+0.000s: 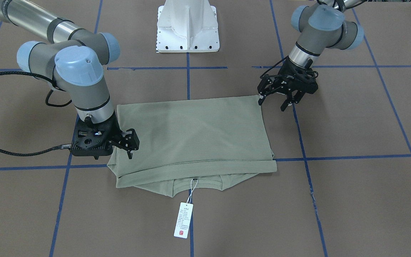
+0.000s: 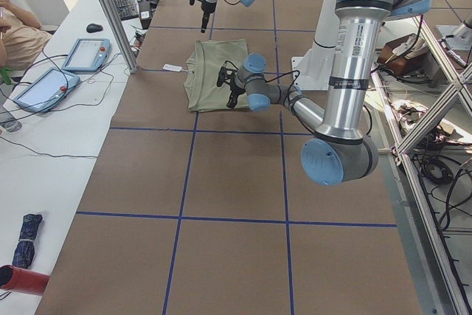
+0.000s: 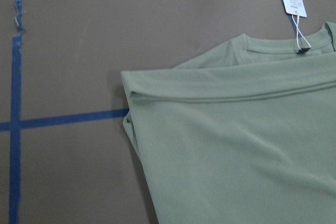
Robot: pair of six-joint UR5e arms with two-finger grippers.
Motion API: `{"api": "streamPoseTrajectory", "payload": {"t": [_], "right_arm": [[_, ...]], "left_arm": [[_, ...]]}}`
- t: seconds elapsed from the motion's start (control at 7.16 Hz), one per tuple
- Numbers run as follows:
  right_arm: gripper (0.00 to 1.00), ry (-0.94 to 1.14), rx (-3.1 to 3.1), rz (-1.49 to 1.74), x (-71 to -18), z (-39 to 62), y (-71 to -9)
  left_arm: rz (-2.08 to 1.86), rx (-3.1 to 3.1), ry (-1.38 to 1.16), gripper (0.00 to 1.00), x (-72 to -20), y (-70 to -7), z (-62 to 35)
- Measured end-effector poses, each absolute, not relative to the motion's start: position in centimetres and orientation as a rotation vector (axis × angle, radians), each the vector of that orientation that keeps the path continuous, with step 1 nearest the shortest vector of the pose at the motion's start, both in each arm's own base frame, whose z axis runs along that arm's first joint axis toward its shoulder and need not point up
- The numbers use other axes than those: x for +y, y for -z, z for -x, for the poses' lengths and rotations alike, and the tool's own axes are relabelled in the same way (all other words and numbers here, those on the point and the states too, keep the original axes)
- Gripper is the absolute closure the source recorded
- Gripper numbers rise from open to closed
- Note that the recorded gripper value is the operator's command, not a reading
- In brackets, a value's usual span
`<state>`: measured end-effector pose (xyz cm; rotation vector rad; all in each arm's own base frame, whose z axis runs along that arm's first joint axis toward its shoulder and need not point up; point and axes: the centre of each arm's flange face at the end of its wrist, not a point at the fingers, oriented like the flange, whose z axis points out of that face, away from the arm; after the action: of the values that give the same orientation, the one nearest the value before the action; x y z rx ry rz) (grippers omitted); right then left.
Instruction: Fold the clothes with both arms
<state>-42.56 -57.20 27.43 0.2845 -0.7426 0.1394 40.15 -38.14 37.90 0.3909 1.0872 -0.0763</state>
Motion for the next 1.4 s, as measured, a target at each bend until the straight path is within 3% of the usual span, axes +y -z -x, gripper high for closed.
{"api": "streamPoseTrajectory", "payload": {"t": [0.14, 0.84, 0.98, 1.12, 1.4], "right_arm": [[0.0, -0.14, -0.743, -0.285, -57.2, 42.6, -27.4], [0.0, -0.141, -0.743, -0.285, -57.1, 42.5, -27.4], [0.0, -0.141, -0.745, -0.286, -57.1, 42.5, -27.4], [0.0, -0.141, -0.746, -0.286, -57.1, 42.5, -27.3], [0.0, -0.14, -0.746, -0.286, -57.0, 42.5, -27.3]], "left_arm": [[-0.351, 1.108, 0.123, 0.43, -36.0, -38.6, -41.6], [-0.208, 1.133, 0.297, 0.45, -32.2, -39.9, -45.4], [-0.203, 1.13, 0.301, 0.61, -32.2, -40.1, -45.6], [-0.201, 1.132, 0.303, 0.99, -32.2, -40.0, -45.7], [-0.201, 1.133, 0.302, 1.0, -32.1, -40.0, -45.7]]}}
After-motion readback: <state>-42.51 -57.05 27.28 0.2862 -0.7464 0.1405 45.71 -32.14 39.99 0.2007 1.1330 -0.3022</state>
